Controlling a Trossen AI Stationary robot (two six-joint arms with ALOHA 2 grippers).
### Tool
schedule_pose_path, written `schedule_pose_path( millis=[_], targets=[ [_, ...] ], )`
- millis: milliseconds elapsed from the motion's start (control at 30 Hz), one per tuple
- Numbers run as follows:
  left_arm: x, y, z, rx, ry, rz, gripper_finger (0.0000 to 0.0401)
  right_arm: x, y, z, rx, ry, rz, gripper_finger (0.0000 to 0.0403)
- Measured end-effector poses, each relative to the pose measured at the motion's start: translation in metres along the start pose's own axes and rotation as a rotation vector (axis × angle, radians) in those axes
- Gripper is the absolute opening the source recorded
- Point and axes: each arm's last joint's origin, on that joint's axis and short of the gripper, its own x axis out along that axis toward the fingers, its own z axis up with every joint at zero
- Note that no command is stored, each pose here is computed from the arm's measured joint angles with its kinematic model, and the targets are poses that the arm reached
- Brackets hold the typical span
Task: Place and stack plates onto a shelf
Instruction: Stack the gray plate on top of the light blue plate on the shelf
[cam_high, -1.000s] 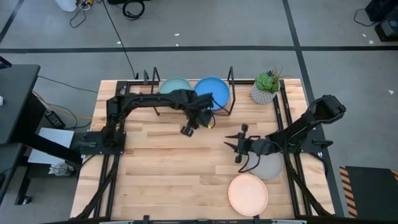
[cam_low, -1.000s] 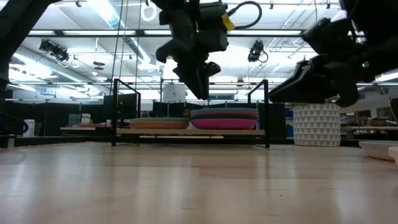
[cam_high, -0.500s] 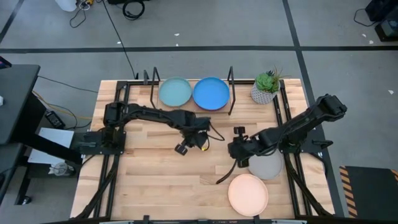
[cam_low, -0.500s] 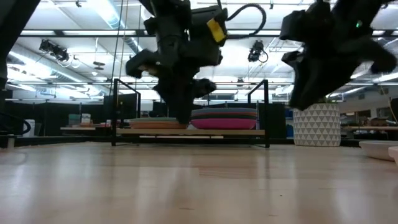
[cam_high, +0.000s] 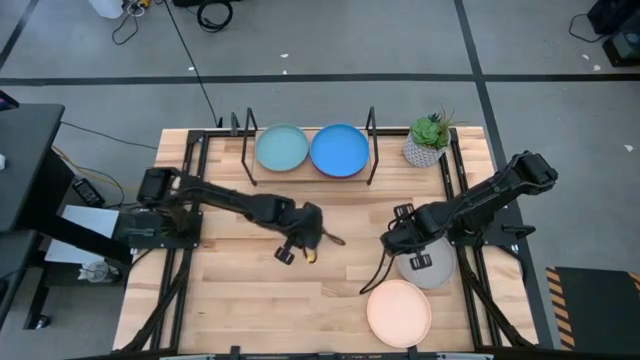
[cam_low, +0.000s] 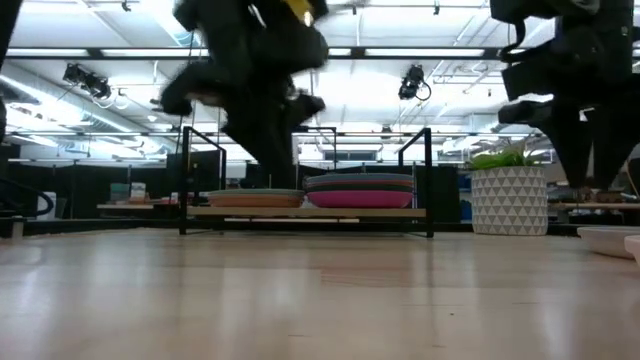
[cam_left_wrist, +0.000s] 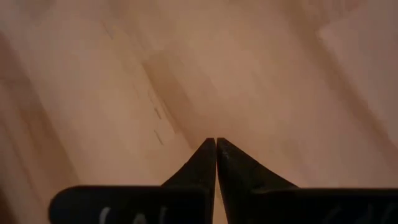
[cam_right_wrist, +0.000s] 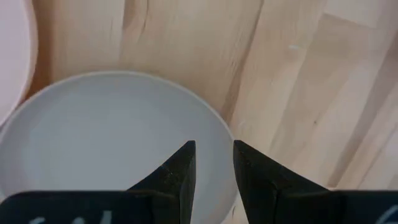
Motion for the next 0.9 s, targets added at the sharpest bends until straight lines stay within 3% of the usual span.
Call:
schedule_pose_path(
  millis=[233, 533, 900],
  targets=[
    [-0.019, -0.018, -0.005, -0.038, -0.017, 0.115, 0.002, 0.017, -0.007, -0.006, -0.068, 0.021, -0.002, 0.0114],
    [-0.03, -0.035, -0.019, -0.052, 0.016, 0.235, 0.002, 0.039, -0.027, -0.017, -0.046, 0.062, -0.003, 0.0114],
    [-0.036, -0.039, -0.022, -0.08, 0.04, 0.268, 0.002, 0.041, -0.039, -0.015, 0.034, 0.063, 0.074, 0.0104]
  ],
)
